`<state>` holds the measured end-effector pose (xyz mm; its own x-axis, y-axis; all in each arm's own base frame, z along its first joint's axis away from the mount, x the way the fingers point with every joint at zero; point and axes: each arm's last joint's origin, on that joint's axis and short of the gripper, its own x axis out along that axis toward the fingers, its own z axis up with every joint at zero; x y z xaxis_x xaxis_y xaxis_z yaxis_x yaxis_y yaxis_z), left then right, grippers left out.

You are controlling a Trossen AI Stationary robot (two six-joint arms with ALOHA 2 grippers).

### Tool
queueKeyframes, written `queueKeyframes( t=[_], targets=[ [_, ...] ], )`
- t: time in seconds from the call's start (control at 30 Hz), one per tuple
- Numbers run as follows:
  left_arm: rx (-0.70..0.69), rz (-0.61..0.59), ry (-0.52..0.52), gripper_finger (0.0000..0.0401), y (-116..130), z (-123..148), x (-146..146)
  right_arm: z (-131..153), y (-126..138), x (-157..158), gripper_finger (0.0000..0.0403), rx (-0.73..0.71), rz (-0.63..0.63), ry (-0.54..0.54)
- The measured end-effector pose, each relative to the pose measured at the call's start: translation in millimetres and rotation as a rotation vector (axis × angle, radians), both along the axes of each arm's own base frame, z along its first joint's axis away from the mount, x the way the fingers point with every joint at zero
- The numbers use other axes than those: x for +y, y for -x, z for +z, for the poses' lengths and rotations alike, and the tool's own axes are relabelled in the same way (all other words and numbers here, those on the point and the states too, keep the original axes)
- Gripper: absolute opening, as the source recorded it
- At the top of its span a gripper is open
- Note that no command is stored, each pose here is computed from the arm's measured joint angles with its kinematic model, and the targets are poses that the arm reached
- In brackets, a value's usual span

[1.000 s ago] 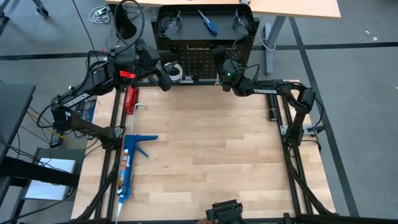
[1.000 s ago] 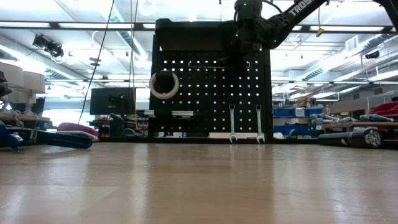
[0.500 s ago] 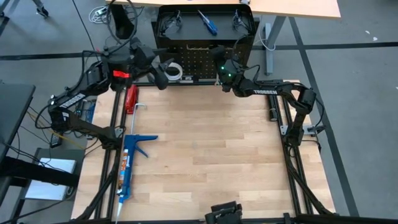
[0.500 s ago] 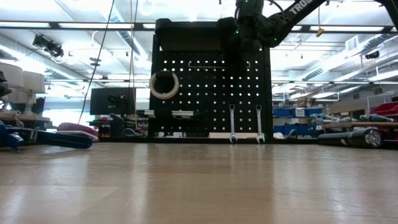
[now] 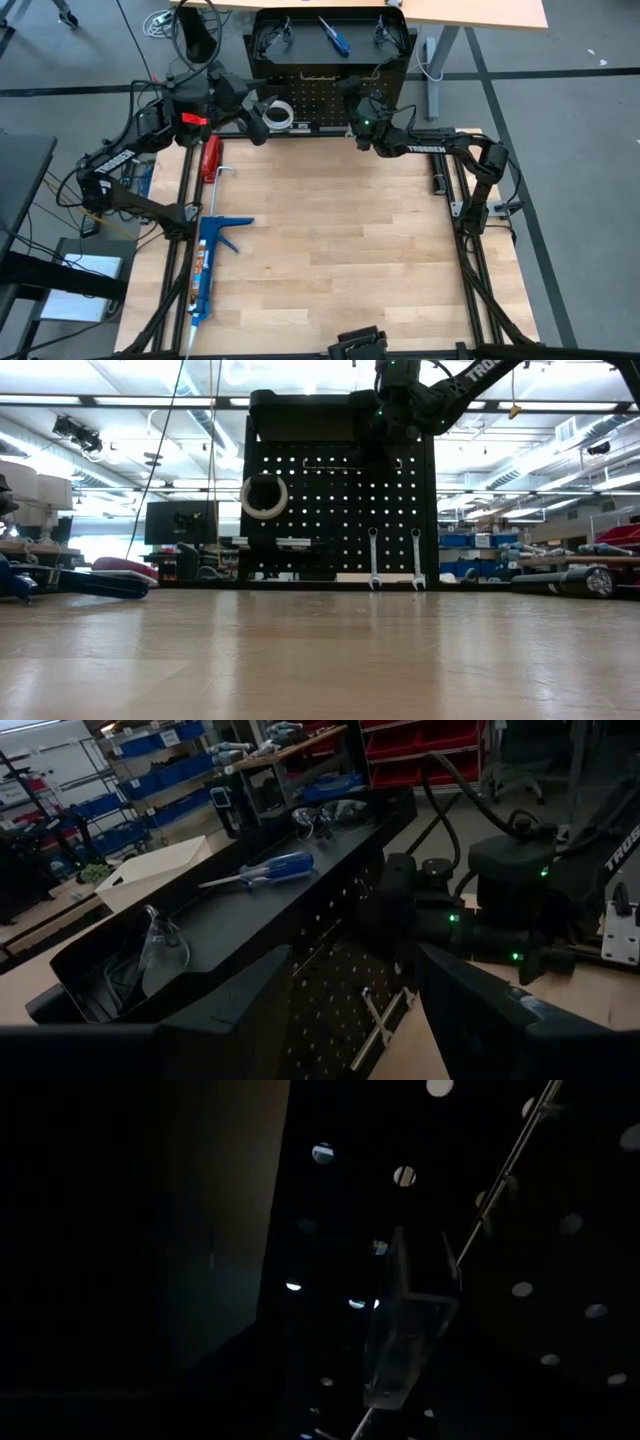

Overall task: Hang tools onto peg board
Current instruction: Put the black utility knife blade dispenser onto the black pegboard

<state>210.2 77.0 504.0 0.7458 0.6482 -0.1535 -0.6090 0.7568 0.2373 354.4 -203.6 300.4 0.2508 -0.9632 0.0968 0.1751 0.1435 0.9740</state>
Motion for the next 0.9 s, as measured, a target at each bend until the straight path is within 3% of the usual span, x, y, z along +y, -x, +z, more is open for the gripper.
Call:
queueKeyframes(
  t=[0.57, 0.63, 0.9],
  targets=[
    [-0.018, -0.007, 0.024, 0.0218, 0.2, -0.1, -0.4, 4.3, 3.3, -4.4, 0.0294, -0.073, -0.010, 0.018],
    [-0.024, -0.006, 0.030, 0.0218, 0.3, 0.1, -0.4, 5.2, 4.0, -5.0, 0.0298, -0.125, -0.008, 0.012],
    [-0.025, -0.006, 0.030, 0.0218, 0.7, 0.3, -0.5, 10.0, 5.6, -5.5, 0.0291, -0.097, 0.000, 0.036]
  ],
)
